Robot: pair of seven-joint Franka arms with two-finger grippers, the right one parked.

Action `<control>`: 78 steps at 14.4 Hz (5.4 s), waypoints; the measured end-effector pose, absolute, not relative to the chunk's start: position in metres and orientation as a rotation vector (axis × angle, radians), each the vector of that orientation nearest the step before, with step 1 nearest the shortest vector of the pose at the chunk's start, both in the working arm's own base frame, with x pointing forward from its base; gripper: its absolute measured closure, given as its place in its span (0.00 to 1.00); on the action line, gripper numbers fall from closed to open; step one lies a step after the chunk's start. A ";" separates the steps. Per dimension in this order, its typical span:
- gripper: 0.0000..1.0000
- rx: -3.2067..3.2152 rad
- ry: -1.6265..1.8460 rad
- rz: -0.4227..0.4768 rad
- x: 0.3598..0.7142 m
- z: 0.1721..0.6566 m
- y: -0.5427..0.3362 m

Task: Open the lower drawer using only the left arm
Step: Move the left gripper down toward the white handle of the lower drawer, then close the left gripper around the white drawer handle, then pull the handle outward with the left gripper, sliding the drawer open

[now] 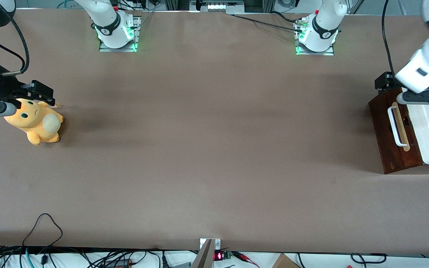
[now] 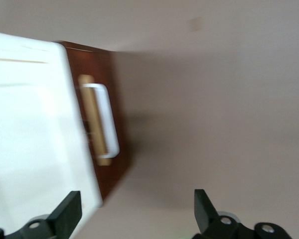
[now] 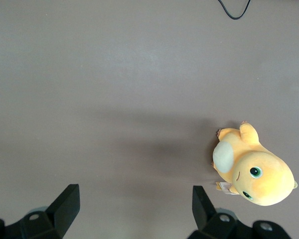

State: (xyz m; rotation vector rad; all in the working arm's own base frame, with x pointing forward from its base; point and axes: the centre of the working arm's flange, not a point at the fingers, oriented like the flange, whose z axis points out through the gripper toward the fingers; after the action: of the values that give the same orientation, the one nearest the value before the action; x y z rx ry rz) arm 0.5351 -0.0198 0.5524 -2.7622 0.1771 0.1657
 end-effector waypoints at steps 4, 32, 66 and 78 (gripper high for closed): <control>0.08 -2.419 0.169 0.186 0.538 0.491 -0.046; 0.16 -1.682 0.075 0.122 0.548 0.172 0.023; 0.90 -1.652 0.012 0.114 0.524 0.158 0.024; 0.90 -1.730 0.083 0.045 0.518 0.165 -0.060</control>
State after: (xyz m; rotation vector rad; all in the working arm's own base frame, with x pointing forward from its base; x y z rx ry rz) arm 0.5180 -0.0601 0.1648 -1.7296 0.0827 0.0452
